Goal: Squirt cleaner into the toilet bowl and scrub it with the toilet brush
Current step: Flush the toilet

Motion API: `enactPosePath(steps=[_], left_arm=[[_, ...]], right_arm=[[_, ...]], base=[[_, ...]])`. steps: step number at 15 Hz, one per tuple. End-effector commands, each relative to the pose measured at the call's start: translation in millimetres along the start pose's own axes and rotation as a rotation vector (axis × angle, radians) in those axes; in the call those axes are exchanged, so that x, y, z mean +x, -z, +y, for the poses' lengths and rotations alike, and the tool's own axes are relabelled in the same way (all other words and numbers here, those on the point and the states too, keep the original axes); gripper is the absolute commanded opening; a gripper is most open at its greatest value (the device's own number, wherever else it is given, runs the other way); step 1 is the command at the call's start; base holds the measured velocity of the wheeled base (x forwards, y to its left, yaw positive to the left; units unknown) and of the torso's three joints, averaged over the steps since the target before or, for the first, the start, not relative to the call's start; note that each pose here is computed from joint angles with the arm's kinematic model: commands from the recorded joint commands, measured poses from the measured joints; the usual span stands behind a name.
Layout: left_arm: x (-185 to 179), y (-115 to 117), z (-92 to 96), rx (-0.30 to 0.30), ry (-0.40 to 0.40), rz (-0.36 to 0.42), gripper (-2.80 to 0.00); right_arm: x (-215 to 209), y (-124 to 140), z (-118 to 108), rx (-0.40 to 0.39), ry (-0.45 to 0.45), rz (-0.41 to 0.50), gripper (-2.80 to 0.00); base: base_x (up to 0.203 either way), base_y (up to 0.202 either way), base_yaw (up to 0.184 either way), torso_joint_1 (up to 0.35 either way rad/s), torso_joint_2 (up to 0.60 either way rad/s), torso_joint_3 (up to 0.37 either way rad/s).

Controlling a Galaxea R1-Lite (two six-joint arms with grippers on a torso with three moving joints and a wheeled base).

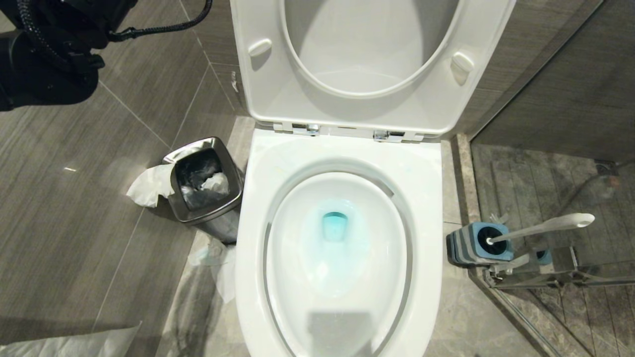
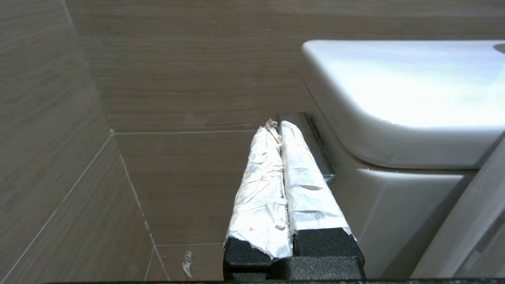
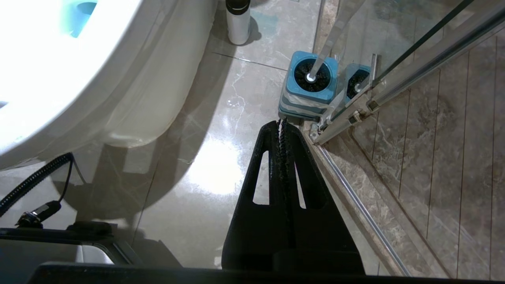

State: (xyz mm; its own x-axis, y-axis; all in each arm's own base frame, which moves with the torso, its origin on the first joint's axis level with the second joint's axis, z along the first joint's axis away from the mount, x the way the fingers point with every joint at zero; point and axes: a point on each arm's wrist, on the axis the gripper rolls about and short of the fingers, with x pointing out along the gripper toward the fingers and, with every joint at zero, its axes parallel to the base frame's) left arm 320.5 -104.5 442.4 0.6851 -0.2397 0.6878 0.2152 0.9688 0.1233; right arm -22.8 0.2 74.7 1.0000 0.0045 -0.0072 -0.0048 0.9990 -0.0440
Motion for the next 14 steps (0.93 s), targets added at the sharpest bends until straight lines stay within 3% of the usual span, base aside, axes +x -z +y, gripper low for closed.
enactPosePath(steps=[1,7,14], left_arm=[[1.2,7.0,-3.3,-0.003,0.009,0.014,-2.80],[3.4,21.1,-10.7,-0.018,0.025,0.032,-2.80],[1.5,7.7,-9.1,-0.002,0.027,0.007,-2.80]], right_arm=[[0.0,0.5,0.0,0.000,0.000,0.000,-2.80],[0.0,0.5,0.0,0.000,0.000,0.000,-2.80],[0.0,0.5,0.0,0.000,0.000,0.000,-2.80]], base=[[0.000,0.000,0.000,0.000,0.00,0.000],[0.000,0.000,0.000,0.000,0.00,0.000],[0.000,0.000,0.000,0.000,0.00,0.000]])
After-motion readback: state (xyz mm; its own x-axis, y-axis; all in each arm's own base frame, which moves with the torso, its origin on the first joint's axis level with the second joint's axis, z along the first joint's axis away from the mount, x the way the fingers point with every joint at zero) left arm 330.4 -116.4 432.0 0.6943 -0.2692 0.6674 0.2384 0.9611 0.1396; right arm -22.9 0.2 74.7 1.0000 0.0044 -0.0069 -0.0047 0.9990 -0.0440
